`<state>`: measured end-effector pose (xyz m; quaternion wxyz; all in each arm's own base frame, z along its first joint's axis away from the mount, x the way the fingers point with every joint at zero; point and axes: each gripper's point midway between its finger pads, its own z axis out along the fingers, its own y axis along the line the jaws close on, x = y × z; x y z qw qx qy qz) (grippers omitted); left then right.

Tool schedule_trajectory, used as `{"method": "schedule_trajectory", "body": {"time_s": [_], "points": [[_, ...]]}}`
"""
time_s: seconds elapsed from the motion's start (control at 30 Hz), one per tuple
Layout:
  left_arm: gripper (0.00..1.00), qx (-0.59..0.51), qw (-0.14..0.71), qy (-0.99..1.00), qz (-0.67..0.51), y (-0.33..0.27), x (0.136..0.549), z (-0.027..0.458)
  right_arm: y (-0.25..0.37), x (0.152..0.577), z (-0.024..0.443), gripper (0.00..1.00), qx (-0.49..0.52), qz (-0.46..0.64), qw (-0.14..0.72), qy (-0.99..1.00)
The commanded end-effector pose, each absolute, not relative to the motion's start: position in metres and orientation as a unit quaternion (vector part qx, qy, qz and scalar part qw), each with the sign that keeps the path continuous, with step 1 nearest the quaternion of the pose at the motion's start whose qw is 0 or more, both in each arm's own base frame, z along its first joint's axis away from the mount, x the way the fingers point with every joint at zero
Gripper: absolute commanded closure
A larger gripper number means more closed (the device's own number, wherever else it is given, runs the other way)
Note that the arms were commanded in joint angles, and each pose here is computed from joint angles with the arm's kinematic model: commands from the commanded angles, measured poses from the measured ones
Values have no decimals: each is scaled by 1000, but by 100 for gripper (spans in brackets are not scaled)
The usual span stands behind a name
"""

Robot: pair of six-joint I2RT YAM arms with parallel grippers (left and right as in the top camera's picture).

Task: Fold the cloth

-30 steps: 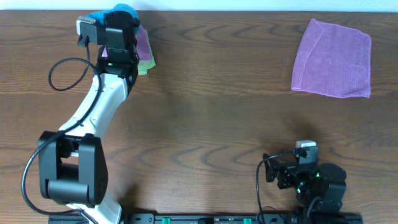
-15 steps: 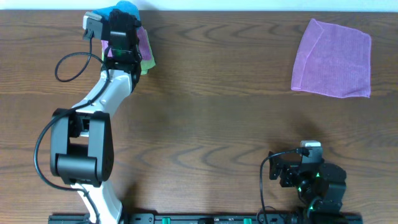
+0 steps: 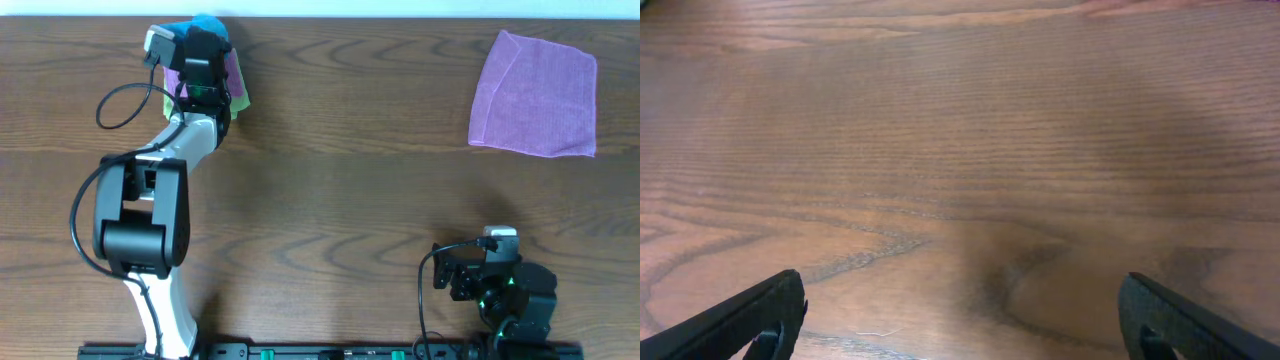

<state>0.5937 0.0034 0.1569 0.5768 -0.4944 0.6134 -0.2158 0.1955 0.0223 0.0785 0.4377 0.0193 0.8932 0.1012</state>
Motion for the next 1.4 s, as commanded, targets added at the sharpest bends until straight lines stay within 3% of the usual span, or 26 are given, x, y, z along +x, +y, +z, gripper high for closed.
{"method": "schedule_trajectory", "body": {"time_s": [0.0, 0.2, 0.4, 0.63, 0.73, 0.83, 0.97, 1.03, 1.07, 1.37], "points": [[91, -484, 578, 621, -214, 4, 601, 152, 19, 196, 78, 1, 28, 98, 439, 893], [92, -482, 564, 636, -211, 1, 600, 139, 19, 196, 78, 1, 29, 98, 439, 893], [85, -483, 557, 643, -207, 0, 599, 135, 19, 196, 78, 1, 29, 98, 439, 893], [20, -493, 542, 649, -206, -1, 596, 126, 19, 196, 78, 1, 29, 98, 439, 893], [14, -493, 542, 648, -208, -1, 596, 128, 19, 196, 78, 1, 29, 98, 439, 893], [16, -497, 538, 643, -223, -4, 597, 132, 19, 196, 78, 1, 29, 98, 439, 893], [46, -495, 537, 645, -226, -5, 596, 134, 19, 196, 78, 1, 29, 98, 439, 893], [73, -497, 530, 651, -219, -5, 594, 130, 19, 196, 78, 1, 29, 98, 439, 893], [77, -498, 527, 654, -216, -5, 593, 128, 19, 196, 78, 1, 29, 98, 439, 893], [78, -505, 492, 682, -193, -8, 574, 134, 19, 196, 78, 1, 29, 98, 439, 893]]}}
